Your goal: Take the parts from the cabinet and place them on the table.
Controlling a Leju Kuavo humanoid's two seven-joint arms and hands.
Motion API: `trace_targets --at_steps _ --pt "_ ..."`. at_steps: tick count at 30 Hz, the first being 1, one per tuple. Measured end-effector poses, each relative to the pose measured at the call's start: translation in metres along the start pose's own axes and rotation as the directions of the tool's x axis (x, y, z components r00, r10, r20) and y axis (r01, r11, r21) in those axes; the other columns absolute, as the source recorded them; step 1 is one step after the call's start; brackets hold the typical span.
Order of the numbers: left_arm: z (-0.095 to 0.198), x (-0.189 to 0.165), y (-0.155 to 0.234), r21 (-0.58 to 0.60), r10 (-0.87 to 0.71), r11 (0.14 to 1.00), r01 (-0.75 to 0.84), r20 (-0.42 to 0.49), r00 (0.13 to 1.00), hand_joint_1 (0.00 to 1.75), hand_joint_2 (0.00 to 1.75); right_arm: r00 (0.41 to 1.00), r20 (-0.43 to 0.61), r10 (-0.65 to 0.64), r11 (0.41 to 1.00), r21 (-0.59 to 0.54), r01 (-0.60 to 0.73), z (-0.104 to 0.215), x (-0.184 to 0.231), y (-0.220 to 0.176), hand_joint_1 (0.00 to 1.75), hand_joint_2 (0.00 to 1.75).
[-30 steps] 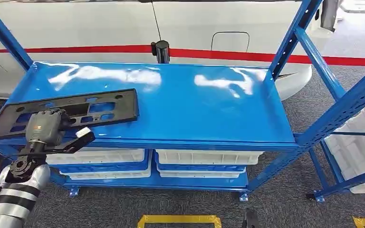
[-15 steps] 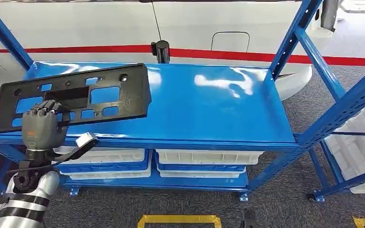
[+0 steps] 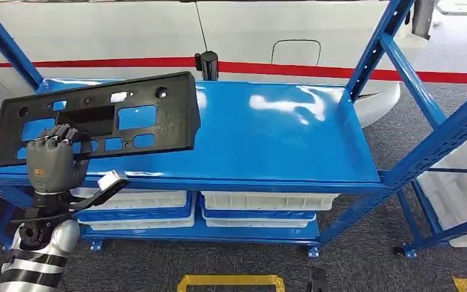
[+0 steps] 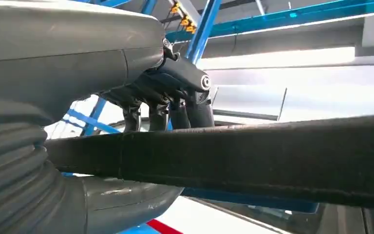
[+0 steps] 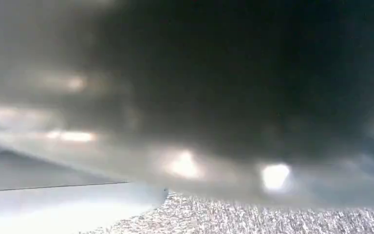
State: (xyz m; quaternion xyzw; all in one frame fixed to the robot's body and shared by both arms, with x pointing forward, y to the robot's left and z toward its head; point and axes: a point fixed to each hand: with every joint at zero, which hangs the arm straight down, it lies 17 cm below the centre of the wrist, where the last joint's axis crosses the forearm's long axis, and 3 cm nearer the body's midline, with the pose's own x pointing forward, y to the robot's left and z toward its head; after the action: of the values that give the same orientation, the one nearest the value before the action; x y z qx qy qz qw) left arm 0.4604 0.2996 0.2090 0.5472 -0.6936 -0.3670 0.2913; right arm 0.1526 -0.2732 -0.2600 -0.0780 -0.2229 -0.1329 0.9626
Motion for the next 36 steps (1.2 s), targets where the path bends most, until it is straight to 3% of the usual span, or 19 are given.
trace_targets --at_steps 36 --pt "-0.006 0.021 0.001 0.003 0.073 0.997 -0.073 0.029 0.997 1.75 1.75 1.000 -0.011 -0.005 1.000 -0.015 0.005 0.000 -0.005 -0.003 0.00 0.00"
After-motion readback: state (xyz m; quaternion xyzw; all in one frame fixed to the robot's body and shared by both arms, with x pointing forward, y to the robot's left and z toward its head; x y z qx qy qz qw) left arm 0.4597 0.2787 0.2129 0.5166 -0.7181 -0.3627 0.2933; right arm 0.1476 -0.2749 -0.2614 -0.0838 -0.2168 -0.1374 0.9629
